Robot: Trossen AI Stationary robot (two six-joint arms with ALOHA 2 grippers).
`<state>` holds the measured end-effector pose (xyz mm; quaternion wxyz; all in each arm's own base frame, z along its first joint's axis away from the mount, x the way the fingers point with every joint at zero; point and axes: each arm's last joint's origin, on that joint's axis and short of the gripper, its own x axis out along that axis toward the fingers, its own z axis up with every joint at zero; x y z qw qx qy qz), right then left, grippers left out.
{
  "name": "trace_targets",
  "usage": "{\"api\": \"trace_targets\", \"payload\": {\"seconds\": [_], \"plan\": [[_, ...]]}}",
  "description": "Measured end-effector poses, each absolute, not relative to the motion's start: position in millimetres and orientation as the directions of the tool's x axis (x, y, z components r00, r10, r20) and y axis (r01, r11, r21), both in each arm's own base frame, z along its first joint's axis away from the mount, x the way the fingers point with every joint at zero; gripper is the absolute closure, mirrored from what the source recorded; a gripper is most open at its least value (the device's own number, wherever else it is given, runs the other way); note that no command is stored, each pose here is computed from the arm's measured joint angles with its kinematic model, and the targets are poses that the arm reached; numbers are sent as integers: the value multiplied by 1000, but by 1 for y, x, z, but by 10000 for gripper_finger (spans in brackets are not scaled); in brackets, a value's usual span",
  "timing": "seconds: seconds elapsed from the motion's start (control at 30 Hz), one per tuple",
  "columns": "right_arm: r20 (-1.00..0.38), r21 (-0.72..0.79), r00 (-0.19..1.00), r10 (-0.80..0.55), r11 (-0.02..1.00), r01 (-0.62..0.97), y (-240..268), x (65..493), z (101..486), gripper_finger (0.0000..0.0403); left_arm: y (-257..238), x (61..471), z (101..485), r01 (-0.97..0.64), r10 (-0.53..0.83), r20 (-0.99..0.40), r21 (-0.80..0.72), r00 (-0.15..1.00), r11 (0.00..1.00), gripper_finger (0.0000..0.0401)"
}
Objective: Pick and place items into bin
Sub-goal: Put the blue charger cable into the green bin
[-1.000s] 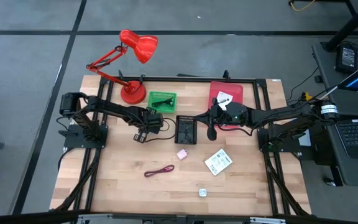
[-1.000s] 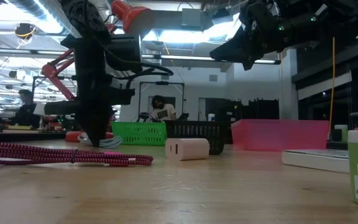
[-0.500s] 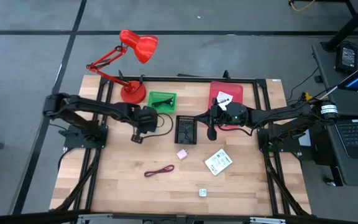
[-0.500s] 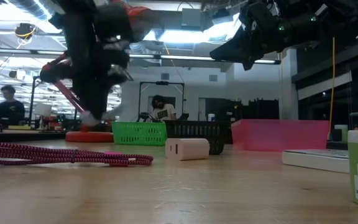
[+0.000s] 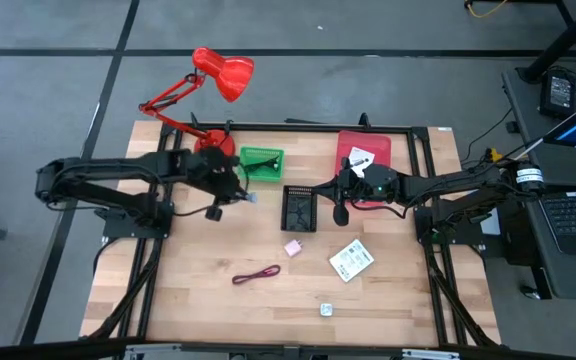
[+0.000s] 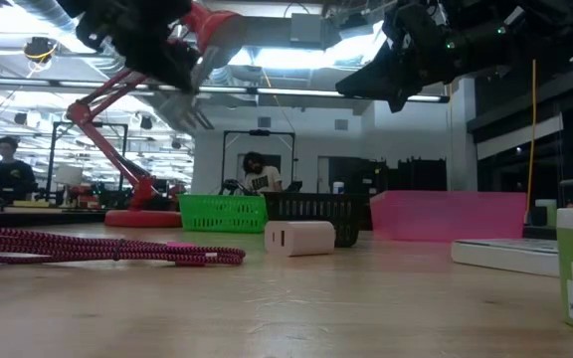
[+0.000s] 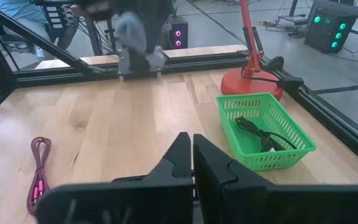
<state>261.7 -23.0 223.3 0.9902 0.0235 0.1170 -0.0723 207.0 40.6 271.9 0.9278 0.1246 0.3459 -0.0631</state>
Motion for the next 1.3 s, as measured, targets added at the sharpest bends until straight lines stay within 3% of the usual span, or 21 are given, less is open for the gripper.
{"api": "trace_targets", "payload": {"seconds": [0.3,0.73,1.03,1.3], "plan": [[-240,29,961,-138,988,149,-23,262,223,402,61,200,260,173,-87,-442,156,893,973,374],[-249,28,959,-137,988,149,-23,261,222,402,74,196,256,53,10,-414,140,910,989,374],[-249,28,959,-137,988,149,-23,261,222,402,83,196,257,-212,294,-424,229,857,950,373],[-242,28,961,-137,989,148,-23,262,223,402,89,202,247,-289,387,-468,270,794,919,375]]}}
